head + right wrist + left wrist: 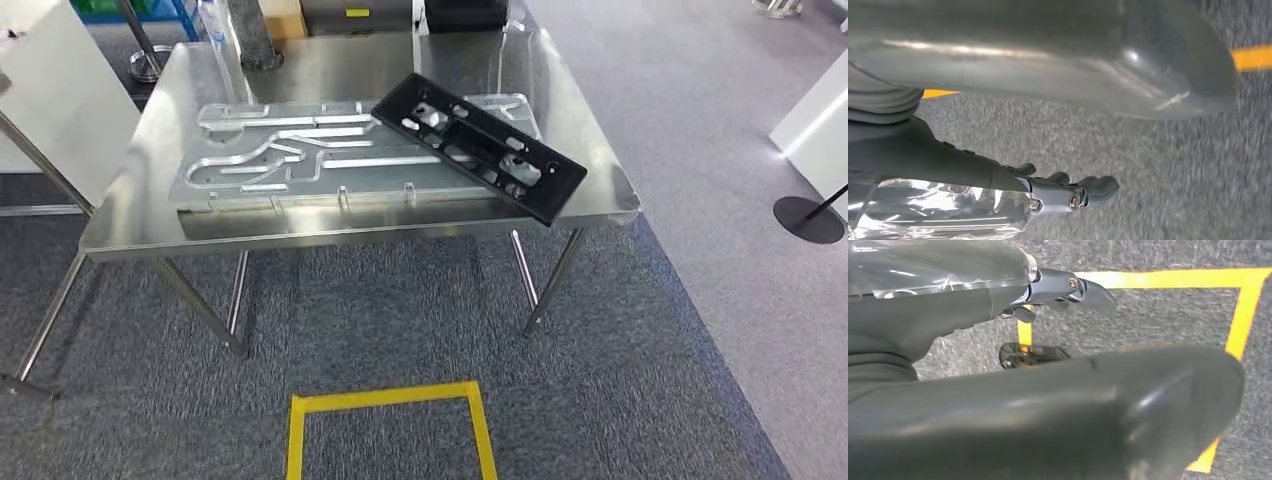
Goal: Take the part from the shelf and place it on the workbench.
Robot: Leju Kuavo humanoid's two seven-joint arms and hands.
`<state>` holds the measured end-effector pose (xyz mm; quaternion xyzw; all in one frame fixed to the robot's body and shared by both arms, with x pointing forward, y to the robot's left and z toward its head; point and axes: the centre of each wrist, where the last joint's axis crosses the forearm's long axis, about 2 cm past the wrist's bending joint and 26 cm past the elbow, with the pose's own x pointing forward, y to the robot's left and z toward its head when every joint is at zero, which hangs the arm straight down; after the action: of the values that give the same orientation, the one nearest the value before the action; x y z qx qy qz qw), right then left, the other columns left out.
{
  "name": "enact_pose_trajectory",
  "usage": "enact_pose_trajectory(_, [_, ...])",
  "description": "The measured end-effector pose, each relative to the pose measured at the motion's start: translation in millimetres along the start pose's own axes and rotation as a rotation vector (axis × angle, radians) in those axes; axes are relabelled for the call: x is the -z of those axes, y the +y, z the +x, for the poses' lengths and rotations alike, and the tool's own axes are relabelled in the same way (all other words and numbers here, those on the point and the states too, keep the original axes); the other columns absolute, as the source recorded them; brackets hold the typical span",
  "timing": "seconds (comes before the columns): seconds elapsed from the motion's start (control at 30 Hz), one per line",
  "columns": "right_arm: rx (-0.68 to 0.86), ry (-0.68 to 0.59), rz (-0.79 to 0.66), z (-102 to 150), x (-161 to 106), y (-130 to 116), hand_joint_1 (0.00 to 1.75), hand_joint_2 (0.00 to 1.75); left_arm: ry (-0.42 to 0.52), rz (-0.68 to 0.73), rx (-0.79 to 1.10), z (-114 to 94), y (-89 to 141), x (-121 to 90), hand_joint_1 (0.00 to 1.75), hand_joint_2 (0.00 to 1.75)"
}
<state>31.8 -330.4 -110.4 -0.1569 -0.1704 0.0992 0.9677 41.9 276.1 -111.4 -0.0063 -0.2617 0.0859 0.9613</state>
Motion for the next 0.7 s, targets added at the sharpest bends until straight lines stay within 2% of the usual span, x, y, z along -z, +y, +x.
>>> enact_pose_trajectory(0.4, [-0.025, -0.034, 0.085, 10, 0, 10, 0.0, 0.0, -0.013, 0.005, 0.014, 1, 1, 0, 0.0, 0.0])
enact_pose_trajectory(0.7, [-0.025, 0.006, 0.114, 16, -1, 18, 0.0, 0.0, -0.024, 0.015, 0.041, 1, 8, 0, 0.0, 0.0])
